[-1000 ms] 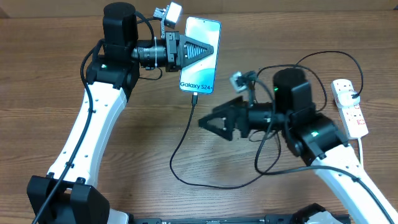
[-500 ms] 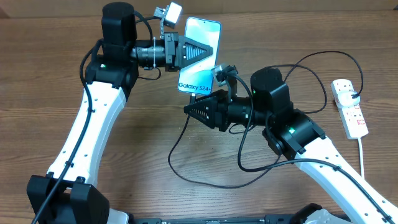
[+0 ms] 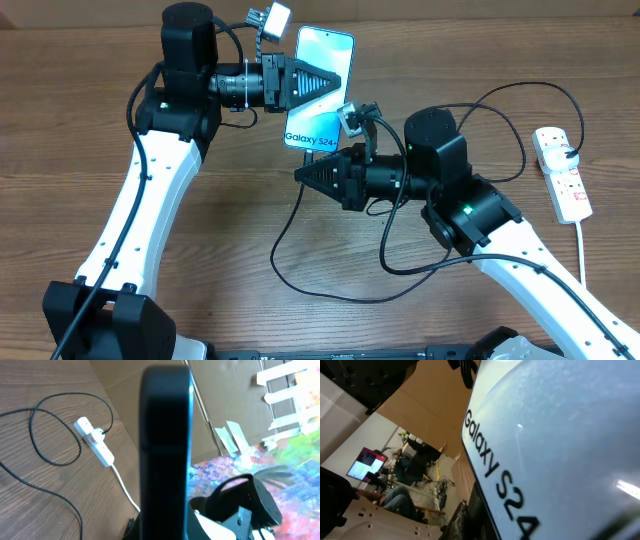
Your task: Plug charger to phone and switch on socket
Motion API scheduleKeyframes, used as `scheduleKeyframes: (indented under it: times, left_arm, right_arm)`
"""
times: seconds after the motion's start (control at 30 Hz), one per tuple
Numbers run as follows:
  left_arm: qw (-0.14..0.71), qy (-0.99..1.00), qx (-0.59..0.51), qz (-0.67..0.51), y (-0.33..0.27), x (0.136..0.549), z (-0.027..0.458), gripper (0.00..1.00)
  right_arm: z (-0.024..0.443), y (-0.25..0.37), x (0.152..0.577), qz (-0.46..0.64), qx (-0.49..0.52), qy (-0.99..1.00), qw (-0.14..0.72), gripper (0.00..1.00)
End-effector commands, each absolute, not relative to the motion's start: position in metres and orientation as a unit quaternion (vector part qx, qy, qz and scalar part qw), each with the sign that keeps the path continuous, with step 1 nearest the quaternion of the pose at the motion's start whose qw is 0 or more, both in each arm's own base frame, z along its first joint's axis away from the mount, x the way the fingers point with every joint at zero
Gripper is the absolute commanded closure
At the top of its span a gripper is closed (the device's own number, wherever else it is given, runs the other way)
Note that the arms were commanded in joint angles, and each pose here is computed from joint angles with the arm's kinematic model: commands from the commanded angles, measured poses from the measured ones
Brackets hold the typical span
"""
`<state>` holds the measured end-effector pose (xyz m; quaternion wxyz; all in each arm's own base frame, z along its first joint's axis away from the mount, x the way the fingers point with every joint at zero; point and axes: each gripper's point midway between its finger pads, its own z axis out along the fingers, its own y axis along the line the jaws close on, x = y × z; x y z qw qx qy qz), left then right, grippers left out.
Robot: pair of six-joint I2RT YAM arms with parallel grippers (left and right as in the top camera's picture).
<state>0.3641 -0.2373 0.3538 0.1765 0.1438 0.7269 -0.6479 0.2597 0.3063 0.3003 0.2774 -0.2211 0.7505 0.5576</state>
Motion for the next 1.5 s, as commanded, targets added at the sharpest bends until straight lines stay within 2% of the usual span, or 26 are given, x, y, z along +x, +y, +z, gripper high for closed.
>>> scheduleKeyframes:
  times: [0.0, 0.57, 0.6, 0.63, 0.67, 0.7, 1.03, 1.23, 1.3, 1.4, 1.47]
  left_arm:
    - [0.172, 0.678, 0.242, -0.672, -0.241, 0.333, 0.371, 0.96]
    - [0.155, 0.665, 0.258, -0.683, -0.240, 0.324, 0.373, 0.96]
    - [0.155, 0.665, 0.258, -0.683, -0.240, 0.324, 0.373, 0.96]
    - [0.155, 0.665, 0.258, -0.683, -0.240, 0.324, 0.373, 0.96]
    - [0.155, 0.665, 0.258, -0.683, -0.240, 0.324, 0.373, 0.96]
    - [0.155, 0.666, 0.258, -0.683, -0.240, 0.324, 0.373, 0.96]
    - [0.157, 0.666, 0.257, -0.682, -0.240, 0.324, 0.373, 0.96]
    - [0.147, 0.666, 0.258, -0.684, -0.245, 0.321, 0.372, 0.96]
    - [0.143, 0.666, 0.260, -0.684, -0.249, 0.318, 0.372, 0.96]
    - [0.142, 0.668, 0.261, -0.682, -0.254, 0.317, 0.371, 0.96]
    - [0.140, 0.668, 0.261, -0.683, -0.255, 0.316, 0.371, 0.96]
  right_arm:
    - [0.311, 0.290, 0.277, 0.567, -0.196, 0.747, 0.288, 0.96]
    - [0.332, 0.277, 0.295, 0.579, -0.181, 0.725, 0.328, 0.96]
    - [0.332, 0.275, 0.296, 0.578, -0.179, 0.726, 0.328, 0.86]
    - [0.330, 0.273, 0.298, 0.576, -0.175, 0.728, 0.326, 0.41]
    - [0.329, 0.272, 0.298, 0.576, -0.173, 0.730, 0.325, 0.13]
    - [0.329, 0.271, 0.298, 0.576, -0.174, 0.730, 0.323, 0.00]
    - [0.332, 0.262, 0.295, 0.590, -0.189, 0.720, 0.312, 0.00]
    - [0.355, 0.266, 0.284, 0.615, -0.233, 0.679, 0.326, 0.02]
    - [0.360, 0.266, 0.284, 0.621, -0.228, 0.676, 0.326, 0.10]
    - [0.359, 0.266, 0.284, 0.623, -0.223, 0.679, 0.319, 0.32]
    - [0.354, 0.266, 0.284, 0.622, -0.217, 0.685, 0.310, 0.37]
